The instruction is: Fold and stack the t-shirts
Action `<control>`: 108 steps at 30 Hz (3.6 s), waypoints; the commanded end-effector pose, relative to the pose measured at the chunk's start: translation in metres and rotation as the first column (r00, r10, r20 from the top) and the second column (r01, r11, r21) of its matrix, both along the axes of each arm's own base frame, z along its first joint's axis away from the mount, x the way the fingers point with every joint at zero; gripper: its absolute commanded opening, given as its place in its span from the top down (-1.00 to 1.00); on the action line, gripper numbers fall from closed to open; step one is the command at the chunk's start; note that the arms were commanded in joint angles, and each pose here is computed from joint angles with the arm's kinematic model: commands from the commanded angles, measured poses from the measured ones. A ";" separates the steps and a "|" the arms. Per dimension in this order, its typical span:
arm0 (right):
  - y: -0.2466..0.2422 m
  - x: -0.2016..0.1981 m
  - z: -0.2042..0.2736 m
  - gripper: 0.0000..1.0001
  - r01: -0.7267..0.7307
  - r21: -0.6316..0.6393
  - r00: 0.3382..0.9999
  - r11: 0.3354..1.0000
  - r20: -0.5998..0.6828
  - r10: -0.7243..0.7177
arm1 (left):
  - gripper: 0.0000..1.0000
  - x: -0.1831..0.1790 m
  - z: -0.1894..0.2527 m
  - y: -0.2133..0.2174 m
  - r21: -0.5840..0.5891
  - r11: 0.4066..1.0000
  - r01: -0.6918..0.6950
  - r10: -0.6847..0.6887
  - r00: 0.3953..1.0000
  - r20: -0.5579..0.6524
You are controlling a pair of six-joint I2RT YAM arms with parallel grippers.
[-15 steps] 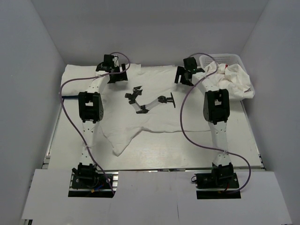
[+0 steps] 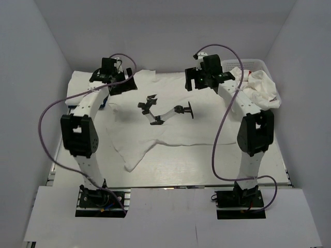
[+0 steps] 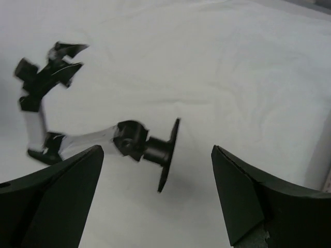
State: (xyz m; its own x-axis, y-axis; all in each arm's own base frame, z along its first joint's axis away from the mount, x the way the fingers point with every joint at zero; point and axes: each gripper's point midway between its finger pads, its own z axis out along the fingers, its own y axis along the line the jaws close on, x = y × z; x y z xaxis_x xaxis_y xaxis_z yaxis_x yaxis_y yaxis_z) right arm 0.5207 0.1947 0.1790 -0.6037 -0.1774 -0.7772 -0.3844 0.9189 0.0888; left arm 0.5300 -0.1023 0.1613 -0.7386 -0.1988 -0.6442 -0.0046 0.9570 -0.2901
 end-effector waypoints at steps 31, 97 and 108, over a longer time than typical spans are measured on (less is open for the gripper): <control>-0.023 -0.170 0.034 -0.81 0.082 0.150 0.994 0.985 0.060 -0.092 | 0.38 -0.338 -0.118 -0.037 -0.187 0.978 -0.093 -0.033 0.817 -0.576; 0.193 -0.268 -0.094 -0.81 -0.843 -0.092 0.517 0.530 0.135 0.845 | -1.00 -0.191 -0.121 -0.017 0.047 0.971 -0.236 0.234 0.881 -0.412; 0.234 -0.271 -0.105 -0.81 -0.905 -0.176 0.354 0.388 0.193 0.915 | -0.97 -0.207 -0.144 -0.004 0.072 0.972 -0.225 0.233 0.860 -0.454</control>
State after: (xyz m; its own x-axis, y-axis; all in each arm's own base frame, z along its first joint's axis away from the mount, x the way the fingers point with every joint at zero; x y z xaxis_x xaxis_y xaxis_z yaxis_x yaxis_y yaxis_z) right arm 0.2426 0.4033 0.0525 0.0140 -0.6067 -0.7948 -0.9962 0.0601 -0.0634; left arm 0.3288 -0.1073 0.0220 -0.8753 -0.4102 -0.2561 -0.3748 0.9101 -0.1768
